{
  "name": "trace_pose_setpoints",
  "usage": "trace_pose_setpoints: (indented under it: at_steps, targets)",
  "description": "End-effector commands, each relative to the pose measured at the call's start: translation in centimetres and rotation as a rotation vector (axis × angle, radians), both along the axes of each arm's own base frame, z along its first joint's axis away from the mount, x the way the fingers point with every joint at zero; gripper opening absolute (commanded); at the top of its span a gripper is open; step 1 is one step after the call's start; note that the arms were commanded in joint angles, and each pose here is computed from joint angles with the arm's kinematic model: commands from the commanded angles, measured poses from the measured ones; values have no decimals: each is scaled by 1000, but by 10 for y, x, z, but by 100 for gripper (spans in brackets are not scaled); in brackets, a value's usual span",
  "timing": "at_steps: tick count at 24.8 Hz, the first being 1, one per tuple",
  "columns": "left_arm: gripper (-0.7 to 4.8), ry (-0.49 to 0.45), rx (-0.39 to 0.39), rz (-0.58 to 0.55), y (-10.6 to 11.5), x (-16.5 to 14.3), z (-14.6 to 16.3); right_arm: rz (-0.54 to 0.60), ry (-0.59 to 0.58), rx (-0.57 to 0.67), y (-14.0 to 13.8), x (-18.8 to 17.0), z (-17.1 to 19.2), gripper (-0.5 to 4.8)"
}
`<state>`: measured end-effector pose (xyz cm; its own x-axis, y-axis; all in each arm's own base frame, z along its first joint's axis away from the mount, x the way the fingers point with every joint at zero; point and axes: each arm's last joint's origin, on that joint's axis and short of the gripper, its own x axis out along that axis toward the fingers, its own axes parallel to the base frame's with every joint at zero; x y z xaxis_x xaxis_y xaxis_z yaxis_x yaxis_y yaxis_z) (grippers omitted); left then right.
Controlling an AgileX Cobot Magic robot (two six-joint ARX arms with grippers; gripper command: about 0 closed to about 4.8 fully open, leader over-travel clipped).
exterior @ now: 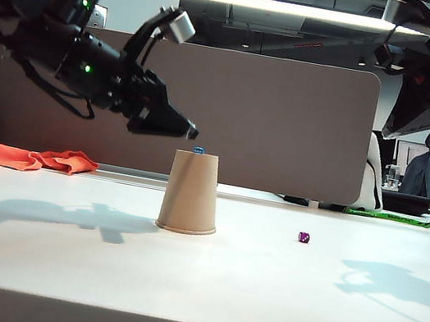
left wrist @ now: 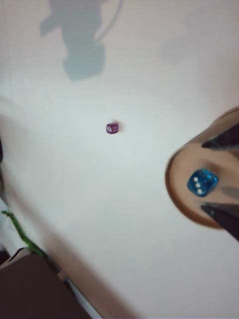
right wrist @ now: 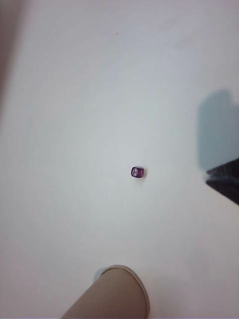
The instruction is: Throw the dice onto the paper cup, compare its value with the values of the other dice on the table, place the die with the higher value on the paper cup, and take no action if both dice have the same value.
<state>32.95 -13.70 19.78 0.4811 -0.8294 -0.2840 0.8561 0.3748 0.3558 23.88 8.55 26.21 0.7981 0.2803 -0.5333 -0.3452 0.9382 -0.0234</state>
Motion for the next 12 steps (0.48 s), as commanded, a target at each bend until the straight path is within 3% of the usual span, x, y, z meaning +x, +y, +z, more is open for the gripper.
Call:
trace_pose_setpoints:
  at_steps: [1, 12]
  targets:
    - [139, -25, -12, -13, -1, 4, 2, 1, -24, 5, 0, 1, 4, 0]
    - [138, -14, -56, -22, -9, 24, 14, 2, -17, 3, 0, 0, 3, 0]
